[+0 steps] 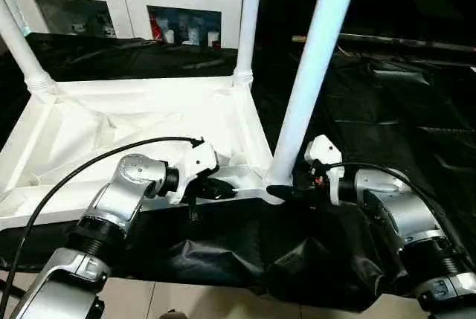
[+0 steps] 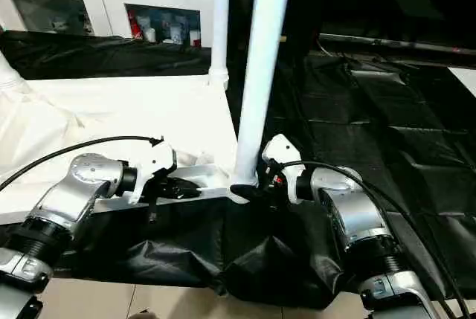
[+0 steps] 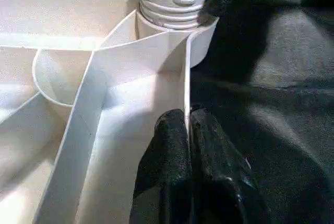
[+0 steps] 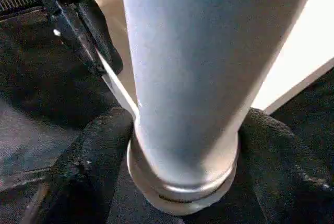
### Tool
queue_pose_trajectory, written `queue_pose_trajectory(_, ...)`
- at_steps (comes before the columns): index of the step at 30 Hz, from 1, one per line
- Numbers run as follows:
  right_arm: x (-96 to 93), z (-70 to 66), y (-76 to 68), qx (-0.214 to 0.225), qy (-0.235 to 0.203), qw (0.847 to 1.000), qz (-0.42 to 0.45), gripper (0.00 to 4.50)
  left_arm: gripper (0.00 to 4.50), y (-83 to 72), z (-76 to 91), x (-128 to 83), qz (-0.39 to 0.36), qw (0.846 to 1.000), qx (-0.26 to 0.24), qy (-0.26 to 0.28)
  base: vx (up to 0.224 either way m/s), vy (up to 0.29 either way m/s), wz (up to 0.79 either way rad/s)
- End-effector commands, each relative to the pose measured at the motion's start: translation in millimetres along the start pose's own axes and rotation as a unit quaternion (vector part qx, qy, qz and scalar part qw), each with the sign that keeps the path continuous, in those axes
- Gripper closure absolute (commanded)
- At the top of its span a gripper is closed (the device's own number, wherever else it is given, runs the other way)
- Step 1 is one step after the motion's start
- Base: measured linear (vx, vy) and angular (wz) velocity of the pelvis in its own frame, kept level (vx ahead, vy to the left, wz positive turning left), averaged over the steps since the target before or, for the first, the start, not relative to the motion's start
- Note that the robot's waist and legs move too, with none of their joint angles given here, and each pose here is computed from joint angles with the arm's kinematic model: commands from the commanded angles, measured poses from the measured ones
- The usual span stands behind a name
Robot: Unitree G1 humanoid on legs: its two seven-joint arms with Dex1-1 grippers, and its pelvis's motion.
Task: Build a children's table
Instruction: Rotate leg to tighten
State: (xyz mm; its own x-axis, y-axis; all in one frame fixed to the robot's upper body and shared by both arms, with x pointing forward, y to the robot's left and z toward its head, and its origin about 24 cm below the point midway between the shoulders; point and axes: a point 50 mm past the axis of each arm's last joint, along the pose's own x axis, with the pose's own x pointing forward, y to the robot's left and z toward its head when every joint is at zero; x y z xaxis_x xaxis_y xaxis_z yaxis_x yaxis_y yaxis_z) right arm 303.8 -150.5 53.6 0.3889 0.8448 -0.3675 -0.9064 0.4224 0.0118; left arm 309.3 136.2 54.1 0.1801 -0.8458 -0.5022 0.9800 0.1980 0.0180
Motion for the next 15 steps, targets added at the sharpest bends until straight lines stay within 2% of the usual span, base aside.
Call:
queue_pose_trajectory(1,1.9,2.4,4.7,-0.002,-0.005,1.000,0.016,1.41,4.50,-4.0,8.7,6,-0.020,0.999,0.012,-0.022,0.000,0.000,0.00)
queue_pose_trajectory(5,3.0,0.9,6.0,0.001,-0.006,1.000,0.018,1.76,4.50,-4.3,8.2,6,-0.020,0.999,0.012,-0.022,0.000,0.000,0.00)
queue_pose_trajectory(11,6.6,-4.6,7.5,0.005,-0.004,1.000,0.004,1.85,4.50,-3.8,8.0,7,-0.011,1.000,0.012,-0.022,0.000,0.000,0.00)
queue_pose_trajectory(15,15.1,-13.0,5.8,0.034,-0.014,0.998,-0.054,1.87,4.50,-0.5,9.1,16,0.027,0.999,0.007,-0.022,0.000,0.000,0.00)
